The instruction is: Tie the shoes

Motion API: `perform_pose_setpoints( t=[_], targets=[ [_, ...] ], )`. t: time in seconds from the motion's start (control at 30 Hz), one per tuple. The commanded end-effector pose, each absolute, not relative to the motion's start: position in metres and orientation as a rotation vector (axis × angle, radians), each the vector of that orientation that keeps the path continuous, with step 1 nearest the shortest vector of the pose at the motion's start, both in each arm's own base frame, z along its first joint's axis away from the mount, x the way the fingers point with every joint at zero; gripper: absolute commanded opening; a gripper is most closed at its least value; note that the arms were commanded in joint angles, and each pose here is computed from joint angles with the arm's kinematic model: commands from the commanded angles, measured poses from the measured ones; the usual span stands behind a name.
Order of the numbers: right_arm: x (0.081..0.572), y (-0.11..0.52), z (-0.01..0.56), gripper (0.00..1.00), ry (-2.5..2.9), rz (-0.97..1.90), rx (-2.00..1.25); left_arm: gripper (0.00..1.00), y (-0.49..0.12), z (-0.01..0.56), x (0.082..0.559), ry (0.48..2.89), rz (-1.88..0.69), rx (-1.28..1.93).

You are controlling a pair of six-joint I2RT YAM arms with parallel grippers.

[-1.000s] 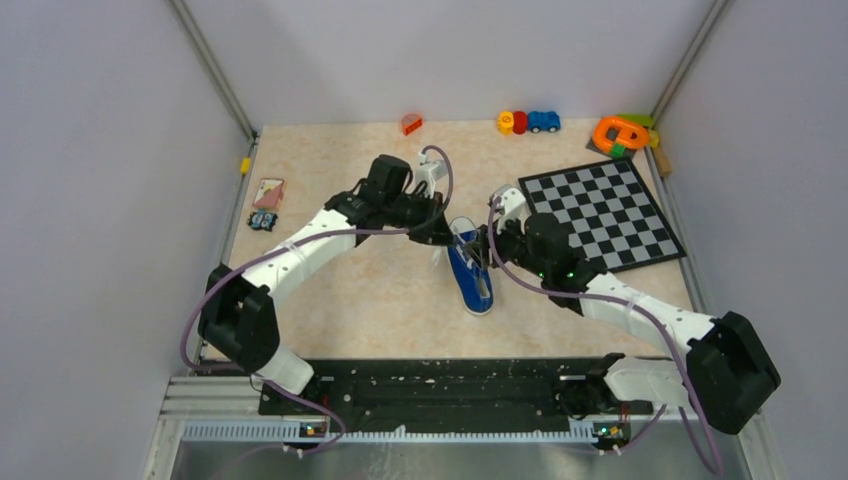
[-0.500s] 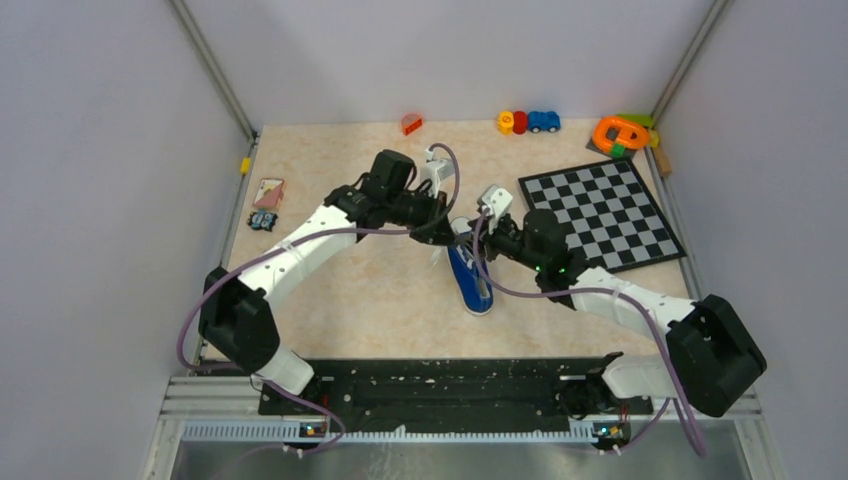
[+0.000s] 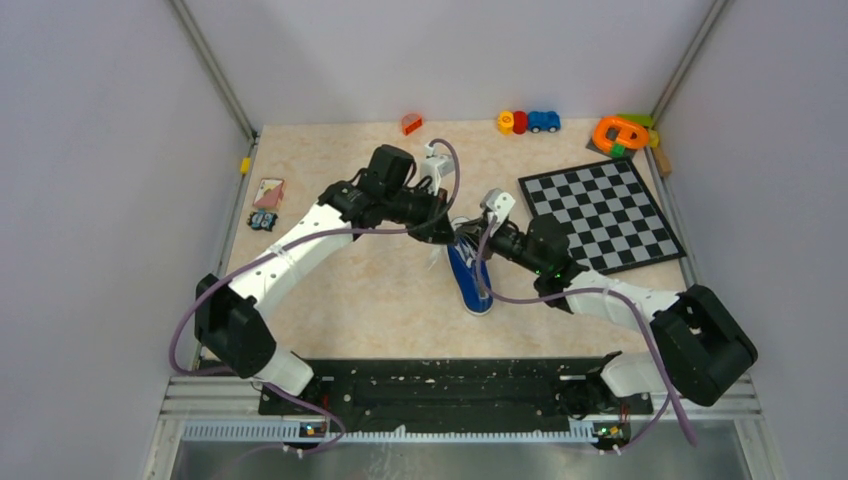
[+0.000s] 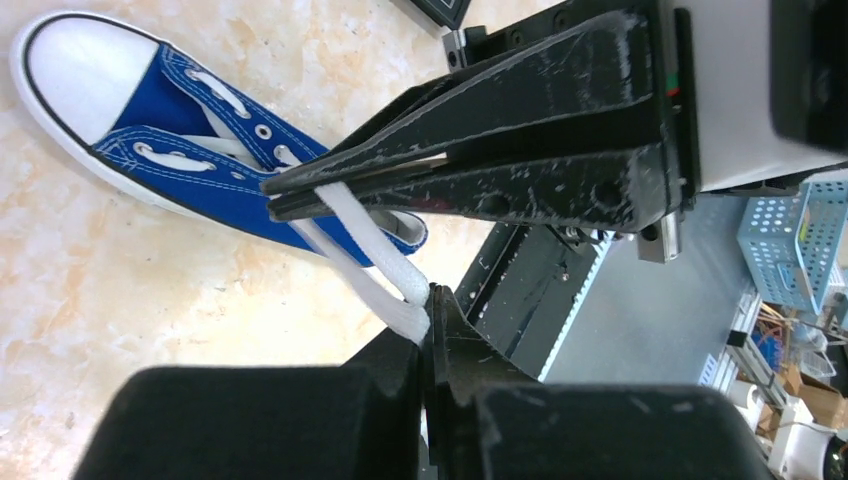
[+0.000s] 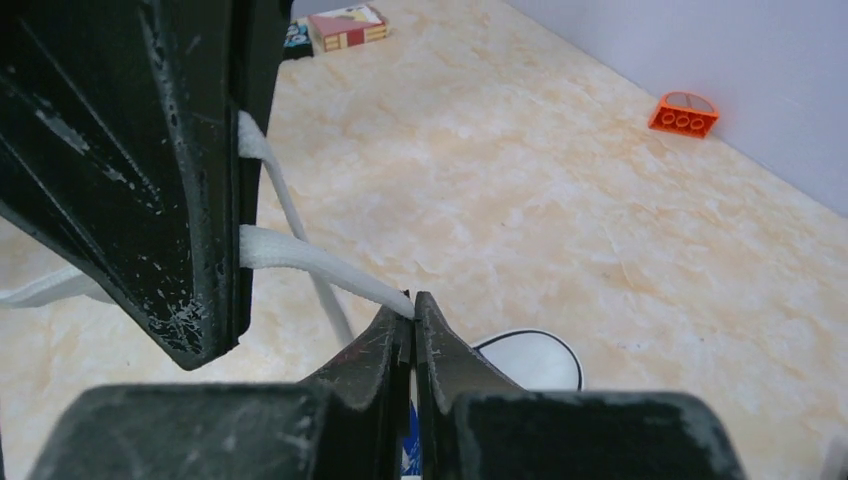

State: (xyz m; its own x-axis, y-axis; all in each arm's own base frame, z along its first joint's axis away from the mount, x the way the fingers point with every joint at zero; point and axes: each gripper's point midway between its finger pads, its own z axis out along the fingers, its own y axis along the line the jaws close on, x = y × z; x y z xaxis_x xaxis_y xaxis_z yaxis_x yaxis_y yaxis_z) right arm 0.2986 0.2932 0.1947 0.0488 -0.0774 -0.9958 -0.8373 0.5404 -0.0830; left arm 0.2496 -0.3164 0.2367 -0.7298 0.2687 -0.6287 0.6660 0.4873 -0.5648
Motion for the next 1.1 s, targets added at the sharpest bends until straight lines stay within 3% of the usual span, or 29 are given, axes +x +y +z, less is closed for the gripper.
perform_pose_setpoints(
  t=[0.0, 0.27, 0.37, 0.5, 0.63, 0.77, 0.93, 1.07],
  targets=[
    [0.317, 0.273, 0.234, 0.0, 1.372, 0.68, -0.62, 0.03, -0.309, 0.268, 0.258, 2.203, -1.069, 0.738],
    [0.346, 0.141, 0.2, 0.0, 1.601, 0.479, 0.193, 0.11, -0.288, 0.241, 0.273, 2.295, -0.872, 0.633],
    [0.347, 0.102, 0.175, 0.13, 1.664, 0.423, 0.467, 0.12, -0.284, 0.23, 0.277, 2.324, -0.826, 0.615],
    [0.348, 0.074, 0.149, 0.13, 1.754, 0.356, 0.629, 0.13, -0.276, 0.22, 0.28, 2.358, -0.756, 0.589],
    [0.352, 0.095, 0.147, 0.17, 1.862, 0.414, 0.428, 0.11, -0.277, 0.219, 0.276, 2.35, -0.776, 0.603],
    [0.348, 0.124, 0.16, 0.07, 1.874, 0.525, 0.196, 0.02, -0.285, 0.227, 0.27, 2.331, -0.852, 0.65],
    [0.351, 0.098, 0.165, 0.0, 1.91, 0.363, 0.27, 0.0, -0.285, 0.261, 0.267, 2.276, -0.879, 0.628],
    [0.348, 0.072, 0.168, 0.0, 1.882, 0.244, 0.4, 0.0, -0.281, 0.291, 0.261, 2.207, -0.9, 0.612]
  ],
)
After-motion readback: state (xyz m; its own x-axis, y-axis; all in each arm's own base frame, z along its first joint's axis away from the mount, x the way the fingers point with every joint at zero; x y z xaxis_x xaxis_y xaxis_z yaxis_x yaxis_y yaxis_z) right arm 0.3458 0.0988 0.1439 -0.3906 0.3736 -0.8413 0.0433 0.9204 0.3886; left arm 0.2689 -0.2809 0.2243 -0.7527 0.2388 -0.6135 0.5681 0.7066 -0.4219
